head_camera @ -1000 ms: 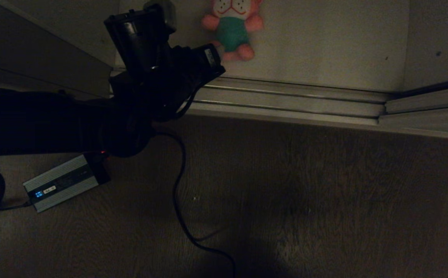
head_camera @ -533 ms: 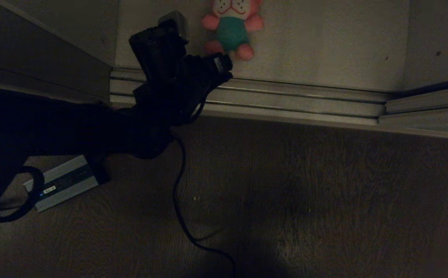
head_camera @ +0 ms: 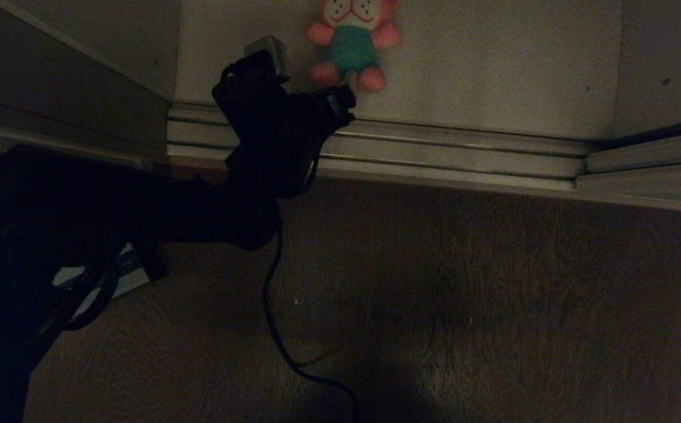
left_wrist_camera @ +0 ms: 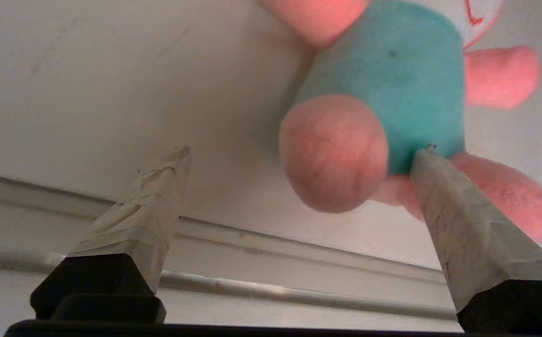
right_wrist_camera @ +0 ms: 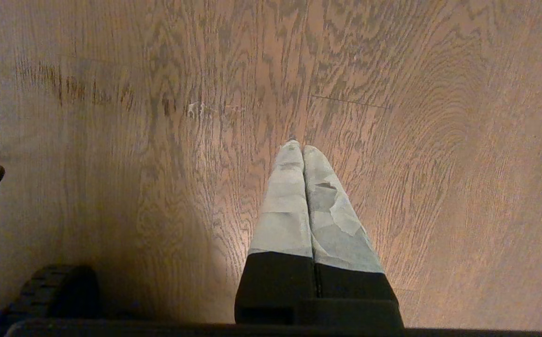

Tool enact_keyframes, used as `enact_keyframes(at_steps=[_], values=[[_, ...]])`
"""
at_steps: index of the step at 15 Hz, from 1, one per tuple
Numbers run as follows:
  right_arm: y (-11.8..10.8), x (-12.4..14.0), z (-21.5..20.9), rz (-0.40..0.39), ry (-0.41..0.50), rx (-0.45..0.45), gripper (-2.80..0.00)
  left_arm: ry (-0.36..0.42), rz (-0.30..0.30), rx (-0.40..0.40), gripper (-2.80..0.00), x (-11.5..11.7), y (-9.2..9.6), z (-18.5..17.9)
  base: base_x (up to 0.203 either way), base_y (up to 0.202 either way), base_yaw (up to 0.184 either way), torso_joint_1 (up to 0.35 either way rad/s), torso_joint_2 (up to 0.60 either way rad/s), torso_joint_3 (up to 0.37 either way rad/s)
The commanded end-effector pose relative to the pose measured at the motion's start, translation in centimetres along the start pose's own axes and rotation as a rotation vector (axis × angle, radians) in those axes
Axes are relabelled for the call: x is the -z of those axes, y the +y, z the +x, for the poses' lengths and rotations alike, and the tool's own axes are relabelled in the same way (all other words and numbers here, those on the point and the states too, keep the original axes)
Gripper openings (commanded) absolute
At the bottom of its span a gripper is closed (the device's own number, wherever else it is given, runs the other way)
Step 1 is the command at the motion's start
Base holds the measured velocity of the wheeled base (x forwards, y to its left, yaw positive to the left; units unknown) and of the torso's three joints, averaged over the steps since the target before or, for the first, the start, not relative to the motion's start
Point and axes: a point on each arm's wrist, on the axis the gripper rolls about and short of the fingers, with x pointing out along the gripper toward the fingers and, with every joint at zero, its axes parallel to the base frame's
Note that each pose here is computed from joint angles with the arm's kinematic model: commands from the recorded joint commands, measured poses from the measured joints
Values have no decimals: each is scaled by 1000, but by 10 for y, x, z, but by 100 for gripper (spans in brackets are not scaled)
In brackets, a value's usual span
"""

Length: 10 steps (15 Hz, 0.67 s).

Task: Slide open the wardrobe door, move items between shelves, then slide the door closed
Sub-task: Place the pink doll on the higher shelf

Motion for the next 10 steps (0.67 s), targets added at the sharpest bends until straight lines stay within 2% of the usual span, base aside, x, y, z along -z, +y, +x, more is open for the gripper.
enact_keyframes(at_steps=[1, 4, 5, 6, 10], values=[[0, 1, 0, 0, 3, -2, -280, -22, 6, 4, 0, 6, 5, 5, 0, 0, 0, 0, 0, 0], [0, 1, 0, 0, 5, -1, -280, 4, 10, 35, 0, 23, 8, 9, 0, 0, 0, 0, 0, 0], [0, 1, 0, 0, 4, -1, -280, 3, 9, 51, -104, 25, 8, 12, 0, 0, 0, 0, 0, 0], [0, 1, 0, 0, 4, -2, -280, -7, 2, 55, -280, 23, 8, 13, 0, 0, 0, 0, 0, 0], [0, 1, 0, 0, 4, -1, -280, -25, -5, 60, -280, 17, 6, 15, 0, 0, 0, 0, 0, 0]])
